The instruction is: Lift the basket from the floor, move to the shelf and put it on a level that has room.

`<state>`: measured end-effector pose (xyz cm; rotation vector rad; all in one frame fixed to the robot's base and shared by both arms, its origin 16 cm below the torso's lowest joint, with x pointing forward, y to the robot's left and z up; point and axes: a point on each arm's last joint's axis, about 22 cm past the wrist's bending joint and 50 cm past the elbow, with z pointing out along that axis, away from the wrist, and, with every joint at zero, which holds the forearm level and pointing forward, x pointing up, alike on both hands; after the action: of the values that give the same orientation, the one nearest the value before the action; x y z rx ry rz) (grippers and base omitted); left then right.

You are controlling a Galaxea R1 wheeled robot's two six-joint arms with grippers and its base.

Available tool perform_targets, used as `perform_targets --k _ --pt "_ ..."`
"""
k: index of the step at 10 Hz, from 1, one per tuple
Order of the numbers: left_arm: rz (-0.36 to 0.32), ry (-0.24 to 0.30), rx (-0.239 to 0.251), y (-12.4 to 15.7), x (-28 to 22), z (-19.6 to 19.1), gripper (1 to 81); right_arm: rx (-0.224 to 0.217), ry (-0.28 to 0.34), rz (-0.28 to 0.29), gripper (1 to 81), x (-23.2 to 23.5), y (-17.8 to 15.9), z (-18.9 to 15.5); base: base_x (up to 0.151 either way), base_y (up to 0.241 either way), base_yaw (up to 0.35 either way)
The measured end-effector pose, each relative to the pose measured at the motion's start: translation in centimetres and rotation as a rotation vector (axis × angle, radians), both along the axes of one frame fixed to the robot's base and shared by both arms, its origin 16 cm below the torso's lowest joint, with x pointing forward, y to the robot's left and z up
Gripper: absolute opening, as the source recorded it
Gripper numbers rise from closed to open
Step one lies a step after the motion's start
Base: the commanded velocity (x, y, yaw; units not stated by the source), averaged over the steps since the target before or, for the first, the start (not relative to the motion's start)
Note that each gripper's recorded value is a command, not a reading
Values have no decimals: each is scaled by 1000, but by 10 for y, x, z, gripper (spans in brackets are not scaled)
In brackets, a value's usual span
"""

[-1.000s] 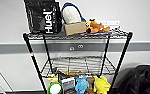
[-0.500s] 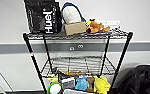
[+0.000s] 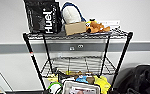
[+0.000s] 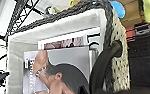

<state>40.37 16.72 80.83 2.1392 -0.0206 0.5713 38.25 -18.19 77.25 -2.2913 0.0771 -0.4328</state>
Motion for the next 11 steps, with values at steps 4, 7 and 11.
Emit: perform_targets --k 4,7,11 --pt "-39 -22 -48 -11 9 50 10 0 -27 -2 10 19 -15 57 0 0 0" --pt "-59 -48 -81 -13 9 90 10 11 -34 -1 10 20 -19 89 0 0 0" --pt "-78 -68 -111 -16 15 130 10 5 -67 2 10 36 -20 144 0 0 0"
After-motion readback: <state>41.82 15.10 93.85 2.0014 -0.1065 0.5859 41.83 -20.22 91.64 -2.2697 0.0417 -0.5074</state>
